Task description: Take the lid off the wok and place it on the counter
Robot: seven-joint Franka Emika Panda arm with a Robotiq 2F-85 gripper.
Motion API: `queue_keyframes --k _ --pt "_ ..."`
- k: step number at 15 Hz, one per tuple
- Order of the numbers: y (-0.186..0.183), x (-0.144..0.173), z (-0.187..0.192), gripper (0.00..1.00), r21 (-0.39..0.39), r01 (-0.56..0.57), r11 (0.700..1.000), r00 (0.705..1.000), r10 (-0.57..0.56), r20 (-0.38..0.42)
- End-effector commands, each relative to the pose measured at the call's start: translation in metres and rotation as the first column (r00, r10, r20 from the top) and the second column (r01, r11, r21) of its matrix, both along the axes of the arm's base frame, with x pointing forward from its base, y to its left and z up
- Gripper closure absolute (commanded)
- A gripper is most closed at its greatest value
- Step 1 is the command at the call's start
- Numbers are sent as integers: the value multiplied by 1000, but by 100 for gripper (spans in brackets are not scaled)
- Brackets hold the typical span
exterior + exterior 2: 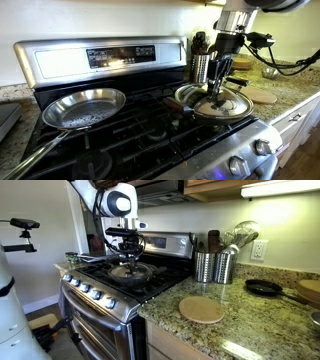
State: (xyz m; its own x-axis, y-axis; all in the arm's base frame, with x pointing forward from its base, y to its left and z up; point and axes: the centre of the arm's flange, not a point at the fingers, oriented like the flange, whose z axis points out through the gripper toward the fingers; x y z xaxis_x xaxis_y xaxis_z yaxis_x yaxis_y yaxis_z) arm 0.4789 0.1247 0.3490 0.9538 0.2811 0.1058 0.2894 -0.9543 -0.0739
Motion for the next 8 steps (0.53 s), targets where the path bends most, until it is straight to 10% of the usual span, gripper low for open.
queue_keyframes --k 1,8 --pt "7 2 4 77 18 11 1000 1000 -11 12" --pt "4 -11 23 79 19 -2 1000 1000 2 10"
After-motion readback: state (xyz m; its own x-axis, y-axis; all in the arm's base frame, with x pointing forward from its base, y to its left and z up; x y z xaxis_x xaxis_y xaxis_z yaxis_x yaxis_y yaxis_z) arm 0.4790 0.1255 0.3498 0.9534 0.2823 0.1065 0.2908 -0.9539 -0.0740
